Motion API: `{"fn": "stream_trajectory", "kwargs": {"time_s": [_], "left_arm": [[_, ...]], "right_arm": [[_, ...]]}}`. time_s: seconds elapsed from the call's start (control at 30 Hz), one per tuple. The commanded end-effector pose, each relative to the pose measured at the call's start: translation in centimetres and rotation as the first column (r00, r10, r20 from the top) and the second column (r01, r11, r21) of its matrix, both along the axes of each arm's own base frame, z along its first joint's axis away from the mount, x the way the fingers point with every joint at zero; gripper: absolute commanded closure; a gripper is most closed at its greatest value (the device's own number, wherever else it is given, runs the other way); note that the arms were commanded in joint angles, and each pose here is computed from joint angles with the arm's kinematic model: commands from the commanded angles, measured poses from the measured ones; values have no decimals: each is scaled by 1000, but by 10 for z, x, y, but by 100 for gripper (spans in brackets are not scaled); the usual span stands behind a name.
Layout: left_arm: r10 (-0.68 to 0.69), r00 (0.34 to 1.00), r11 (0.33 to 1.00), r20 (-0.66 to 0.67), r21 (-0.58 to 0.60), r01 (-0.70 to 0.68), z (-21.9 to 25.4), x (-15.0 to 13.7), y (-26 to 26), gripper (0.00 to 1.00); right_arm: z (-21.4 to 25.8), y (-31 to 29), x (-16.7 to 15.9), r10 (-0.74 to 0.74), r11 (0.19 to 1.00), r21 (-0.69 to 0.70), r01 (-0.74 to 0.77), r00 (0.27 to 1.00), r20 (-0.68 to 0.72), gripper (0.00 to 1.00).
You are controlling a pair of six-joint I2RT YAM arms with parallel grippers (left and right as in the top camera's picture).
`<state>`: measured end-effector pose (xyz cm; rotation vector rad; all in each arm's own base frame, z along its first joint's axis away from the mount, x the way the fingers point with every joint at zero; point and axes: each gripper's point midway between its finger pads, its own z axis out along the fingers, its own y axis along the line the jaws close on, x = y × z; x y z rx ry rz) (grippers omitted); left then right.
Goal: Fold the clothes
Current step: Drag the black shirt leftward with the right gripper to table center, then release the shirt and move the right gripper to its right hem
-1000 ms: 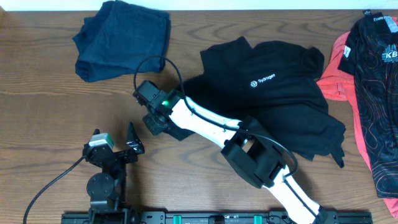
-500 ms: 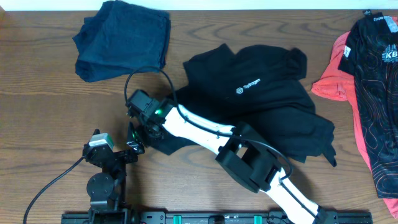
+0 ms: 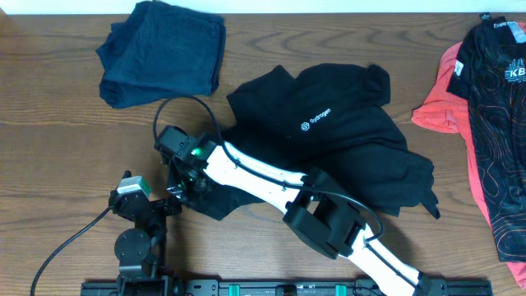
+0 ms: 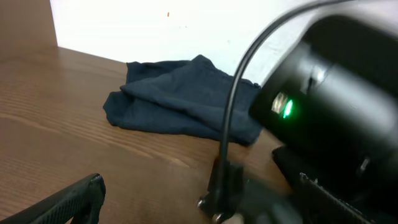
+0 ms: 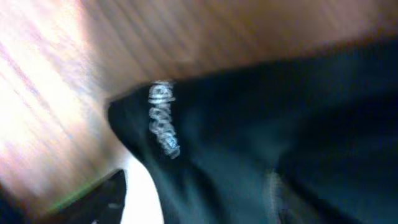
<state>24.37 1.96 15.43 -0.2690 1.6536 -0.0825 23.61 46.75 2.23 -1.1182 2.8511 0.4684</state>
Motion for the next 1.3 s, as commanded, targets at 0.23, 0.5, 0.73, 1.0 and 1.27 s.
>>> {"fn": "stream_trajectory", "kwargs": {"time_s": [0.23,0.5,0.73,1.0,1.27], "left_arm": [[10,999,1000,-53,9,-9,-18,-1,2,2],[10,999,1000,-53,9,-9,-18,-1,2,2],[10,999,1000,-53,9,-9,-18,-1,2,2],[10,999,1000,-53,9,-9,-18,-1,2,2],[10,999,1000,-53,9,-9,-18,-1,2,2]], "right_arm": [[116,-77,121,-251,959,-51,278,920,302,16],[193,-202,144,-418,864,-131,486,838,351,1],[250,-290,123,-567,759,-115,641,737,368,1],[273,-374,55,-724,597,-93,797,585,366,1],[202,-419,-35,-813,448,-192,873,487,317,1]]}}
